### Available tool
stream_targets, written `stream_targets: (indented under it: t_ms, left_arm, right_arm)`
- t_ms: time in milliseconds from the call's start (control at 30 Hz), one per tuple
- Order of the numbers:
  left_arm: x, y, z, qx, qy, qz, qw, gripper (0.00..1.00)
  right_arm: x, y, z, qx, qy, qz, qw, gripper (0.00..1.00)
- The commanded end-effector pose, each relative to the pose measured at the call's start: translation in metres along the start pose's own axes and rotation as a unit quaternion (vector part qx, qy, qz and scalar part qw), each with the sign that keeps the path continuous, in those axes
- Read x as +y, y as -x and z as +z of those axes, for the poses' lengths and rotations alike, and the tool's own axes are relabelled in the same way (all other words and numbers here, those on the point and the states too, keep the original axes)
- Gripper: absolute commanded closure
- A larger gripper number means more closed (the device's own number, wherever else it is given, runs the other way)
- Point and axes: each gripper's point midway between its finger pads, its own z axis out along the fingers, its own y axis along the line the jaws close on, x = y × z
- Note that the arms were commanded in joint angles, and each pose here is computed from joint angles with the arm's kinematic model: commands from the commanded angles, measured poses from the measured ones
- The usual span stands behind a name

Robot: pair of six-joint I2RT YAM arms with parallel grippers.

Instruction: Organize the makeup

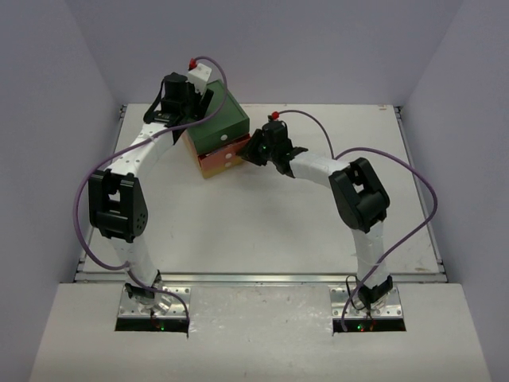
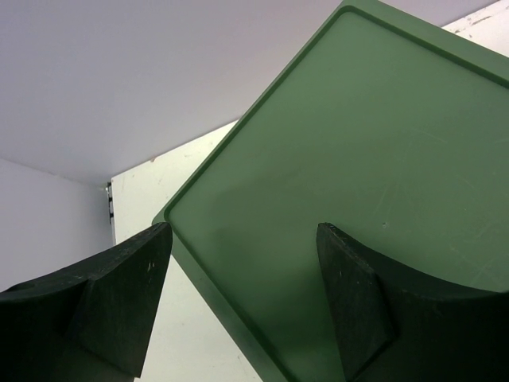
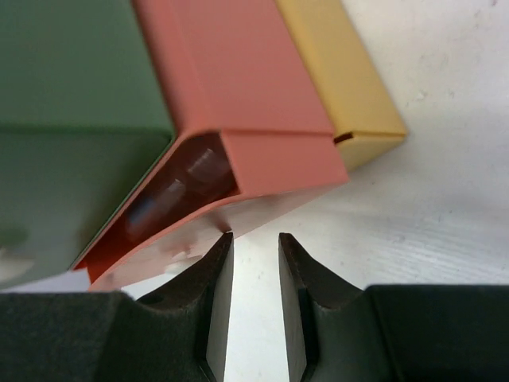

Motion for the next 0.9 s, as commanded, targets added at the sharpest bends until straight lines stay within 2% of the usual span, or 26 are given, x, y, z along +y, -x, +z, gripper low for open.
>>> stream_targets:
  t_ms: [0,233,433,533,600,633,667,700,800,867]
  left_arm:
    - [-0.037,-0.078,-0.004,0.121,-0.068,0.023,0.990,0.27]
    - [-0.037,-0.076,-0.004,0.118,-0.070,0.024,0.990,0.26]
    - [-0.038,-0.075,-0.005,0.118,-0.075,0.025,0.990,0.26]
    - [-0.039,-0.076,-0.003,0.120,-0.075,0.024,0.990,0.26]
    - [-0.039,-0.074,-0.003,0.118,-0.076,0.023,0.990,0.26]
    - [-0.038,-0.072,-0.002,0.116,-0.076,0.023,0.990,0.26]
    - [-0.039,-0.069,-0.002,0.113,-0.079,0.022,0.990,0.26]
    - [-0.039,-0.067,-0.001,0.109,-0.081,0.022,0.990,0.26]
    - [-0.039,-0.059,0.000,0.100,-0.084,0.022,0.991,0.25]
    - [-0.037,-0.057,0.000,0.099,-0.082,0.021,0.991,0.25]
  right_arm:
    - [0.027,0.041,0.016,-0.071,0.024,0.008,0.997,0.71]
    - [0.029,0.045,0.024,-0.087,0.035,0.015,0.996,0.69]
    - [0.040,0.048,-0.001,-0.113,0.067,-0.064,0.989,0.65]
    - [0.053,0.026,-0.025,-0.123,0.145,-0.195,0.962,0.52]
    - [0.062,0.020,-0.035,-0.141,0.177,-0.273,0.935,0.44]
    - [0.055,0.007,-0.035,-0.132,0.174,-0.281,0.935,0.43]
    - [0.054,-0.003,-0.037,-0.156,0.182,-0.336,0.911,0.43]
    - [0.052,-0.006,-0.036,-0.172,0.176,-0.364,0.898,0.40]
    - [0.043,-0.012,-0.022,-0.190,0.148,-0.414,0.878,0.29]
    - [0.038,-0.016,-0.013,-0.186,0.143,-0.415,0.879,0.27]
